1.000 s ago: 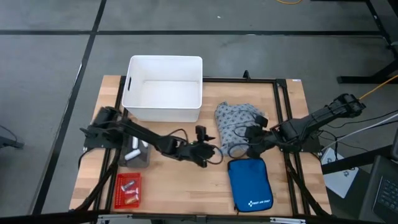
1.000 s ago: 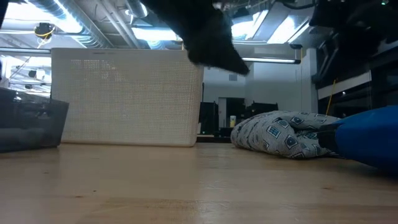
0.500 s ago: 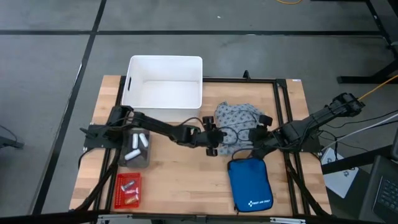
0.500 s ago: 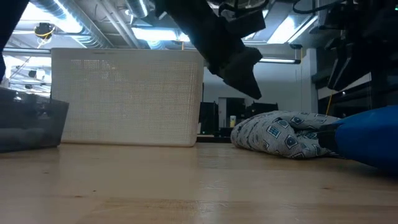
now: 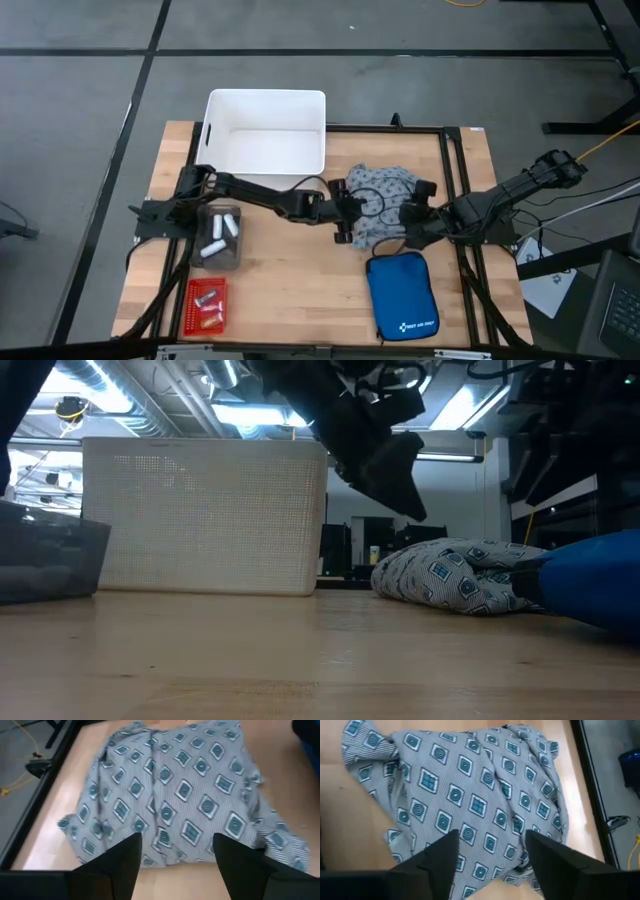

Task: Pick & place medical supplies in basket/bin
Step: Put the light blue patient gown into the white bin

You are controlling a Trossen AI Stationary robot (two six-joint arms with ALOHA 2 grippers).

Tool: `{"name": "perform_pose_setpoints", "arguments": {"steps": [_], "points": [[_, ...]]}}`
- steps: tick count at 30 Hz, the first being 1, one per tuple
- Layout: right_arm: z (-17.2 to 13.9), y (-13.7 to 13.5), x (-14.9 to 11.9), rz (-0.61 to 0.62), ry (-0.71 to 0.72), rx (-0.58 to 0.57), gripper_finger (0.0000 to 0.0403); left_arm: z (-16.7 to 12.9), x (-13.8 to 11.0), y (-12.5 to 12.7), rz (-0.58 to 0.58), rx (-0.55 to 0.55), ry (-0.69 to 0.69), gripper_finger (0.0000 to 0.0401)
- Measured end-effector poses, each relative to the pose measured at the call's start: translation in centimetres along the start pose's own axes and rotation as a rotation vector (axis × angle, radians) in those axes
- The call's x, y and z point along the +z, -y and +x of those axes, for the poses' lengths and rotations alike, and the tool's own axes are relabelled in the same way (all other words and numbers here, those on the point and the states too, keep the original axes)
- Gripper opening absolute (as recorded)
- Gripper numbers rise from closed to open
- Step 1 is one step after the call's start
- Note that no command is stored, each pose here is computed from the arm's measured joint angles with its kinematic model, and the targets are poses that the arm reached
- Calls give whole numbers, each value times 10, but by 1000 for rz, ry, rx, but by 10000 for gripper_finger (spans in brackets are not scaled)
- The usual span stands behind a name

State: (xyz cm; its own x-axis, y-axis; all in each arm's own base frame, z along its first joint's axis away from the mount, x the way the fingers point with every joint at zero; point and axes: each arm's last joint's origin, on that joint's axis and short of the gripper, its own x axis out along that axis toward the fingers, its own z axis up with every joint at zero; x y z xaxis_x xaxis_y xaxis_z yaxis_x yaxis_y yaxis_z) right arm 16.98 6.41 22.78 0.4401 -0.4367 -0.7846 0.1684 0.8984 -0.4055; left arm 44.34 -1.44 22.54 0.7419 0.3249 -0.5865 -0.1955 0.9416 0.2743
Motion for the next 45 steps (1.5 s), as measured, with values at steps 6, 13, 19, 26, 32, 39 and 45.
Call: {"name": "perform_pose_setpoints", "arguments": {"steps": [6,13,19,26,32,39,45], "points": [[4,5,1,-2,-16,-16,284,8,-2,-12,28,11,-4,249],[19,11,-2,34,-101,5,293,25,-8,-22,-6,3,8,249],[29,12,0,47,-159,45,288,33,-10,-22,-7,4,24,249],[40,2,9,59,-152,98,288,43,-18,-19,-15,-26,0,249],[54,-4,9,41,-215,103,288,62,-29,-21,-55,-73,-3,249],[77,-9,12,76,-300,169,288,75,-35,-23,-94,-110,9,249],[108,-13,14,87,-381,225,287,77,-36,-30,-134,-112,5,249]]}}
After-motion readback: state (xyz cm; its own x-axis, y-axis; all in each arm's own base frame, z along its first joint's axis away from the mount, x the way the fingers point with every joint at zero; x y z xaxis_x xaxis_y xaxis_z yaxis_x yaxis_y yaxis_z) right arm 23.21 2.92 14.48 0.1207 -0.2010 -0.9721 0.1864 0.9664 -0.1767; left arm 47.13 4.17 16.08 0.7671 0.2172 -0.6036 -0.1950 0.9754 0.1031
